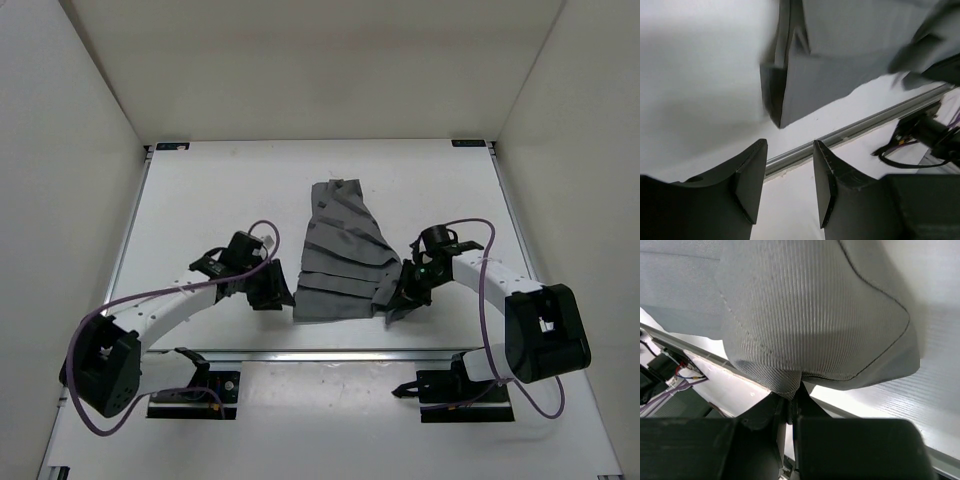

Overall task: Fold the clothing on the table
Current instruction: Flatten the skirt out

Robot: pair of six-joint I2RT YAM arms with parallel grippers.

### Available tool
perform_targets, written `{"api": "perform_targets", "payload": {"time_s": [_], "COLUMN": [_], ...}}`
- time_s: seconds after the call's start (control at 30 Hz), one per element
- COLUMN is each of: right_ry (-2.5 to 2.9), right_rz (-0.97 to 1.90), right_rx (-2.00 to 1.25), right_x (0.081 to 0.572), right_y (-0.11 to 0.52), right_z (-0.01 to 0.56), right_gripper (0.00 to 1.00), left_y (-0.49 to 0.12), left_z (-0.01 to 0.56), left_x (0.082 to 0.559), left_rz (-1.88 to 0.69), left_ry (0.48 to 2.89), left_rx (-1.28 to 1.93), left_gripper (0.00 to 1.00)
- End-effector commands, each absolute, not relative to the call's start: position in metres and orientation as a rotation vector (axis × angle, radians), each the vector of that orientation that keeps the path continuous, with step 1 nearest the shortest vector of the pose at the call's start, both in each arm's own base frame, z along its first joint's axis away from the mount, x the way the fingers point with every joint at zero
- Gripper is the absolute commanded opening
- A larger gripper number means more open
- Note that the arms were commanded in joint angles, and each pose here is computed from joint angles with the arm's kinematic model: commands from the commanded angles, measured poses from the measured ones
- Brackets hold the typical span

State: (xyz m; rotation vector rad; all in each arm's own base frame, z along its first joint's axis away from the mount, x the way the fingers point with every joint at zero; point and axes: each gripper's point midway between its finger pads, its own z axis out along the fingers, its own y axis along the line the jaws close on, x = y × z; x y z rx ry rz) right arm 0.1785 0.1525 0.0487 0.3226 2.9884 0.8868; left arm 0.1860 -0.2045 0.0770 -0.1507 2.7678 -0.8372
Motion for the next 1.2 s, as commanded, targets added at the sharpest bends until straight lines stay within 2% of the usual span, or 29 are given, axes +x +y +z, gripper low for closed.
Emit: {"api": "perform_targets", "payload": {"time_s": [0.0, 0.37, 0.53, 0.57, 0.6, 0.63, 0.67, 0.77, 0.83, 0.93, 1.0, 1.07, 1.1, 1.13, 1.17], "right_ry": [2.904, 2.913, 2.889, 2.886, 2.888, 2.889, 2.887, 2.890, 2.896, 2.903, 2.899, 2.915, 2.924, 2.924, 2.922], "right_rz": [0.910, 0.920, 0.931, 0.931, 0.933, 0.930, 0.933, 0.926, 0.919, 0.929, 0.935, 0.930, 0.915, 0.920, 0.920], "right_rx": [0.288, 0.235, 0.220, 0.220, 0.219, 0.216, 0.219, 0.215, 0.225, 0.253, 0.240, 0.229, 0.231, 0.229, 0.230], "right_x": [0.198, 0.195, 0.199, 0.199, 0.198, 0.198, 0.198, 0.197, 0.195, 0.193, 0.196, 0.195, 0.194, 0.192, 0.192], "right_y": [0.156, 0.167, 0.168, 0.168, 0.167, 0.167, 0.166, 0.163, 0.159, 0.157, 0.160, 0.162, 0.161, 0.162, 0.162], "right_z": [0.061, 0.063, 0.070, 0.070, 0.070, 0.070, 0.070, 0.069, 0.068, 0.063, 0.063, 0.060, 0.059, 0.059, 0.059], "right_gripper": [0.00, 0.00, 0.00, 0.00, 0.00, 0.00, 0.00, 0.00, 0.00, 0.00, 0.00, 0.00, 0.00, 0.00, 0.00], "left_y": [-0.215, -0.230, -0.238, -0.239, -0.238, -0.241, -0.240, -0.259, -0.289, -0.326, -0.343, -0.351, -0.347, -0.345, -0.338], "left_z": [0.063, 0.038, 0.024, 0.019, 0.019, 0.021, 0.026, 0.077, 0.168, 0.264, 0.240, 0.214, 0.199, 0.191, 0.179], "left_x": [0.175, 0.185, 0.193, 0.194, 0.204, 0.209, 0.220, 0.265, 0.315, 0.349, 0.361, 0.351, 0.345, 0.341, 0.333], "left_rz": [-0.846, -0.693, -0.633, -0.633, -0.626, -0.624, -0.620, -0.667, -0.748, -0.901, -0.959, -1.002, -1.007, -1.027, -1.052], "left_ry": [2.768, 2.735, 2.742, 2.755, 2.742, 2.733, 2.723, 2.641, 2.461, 2.299, 2.411, 2.491, 2.509, 2.518, 2.510], "left_rx": [-0.204, -0.247, -0.260, -0.270, -0.298, -0.286, -0.296, -0.254, -0.209, -0.130, -0.108, -0.071, -0.074, -0.106, -0.136], "left_gripper": [0.53, 0.62, 0.58, 0.48, 0.30, 0.21, 0.00, 0.00, 0.00, 0.00, 0.04, 0.30, 0.37, 0.43, 0.40]}}
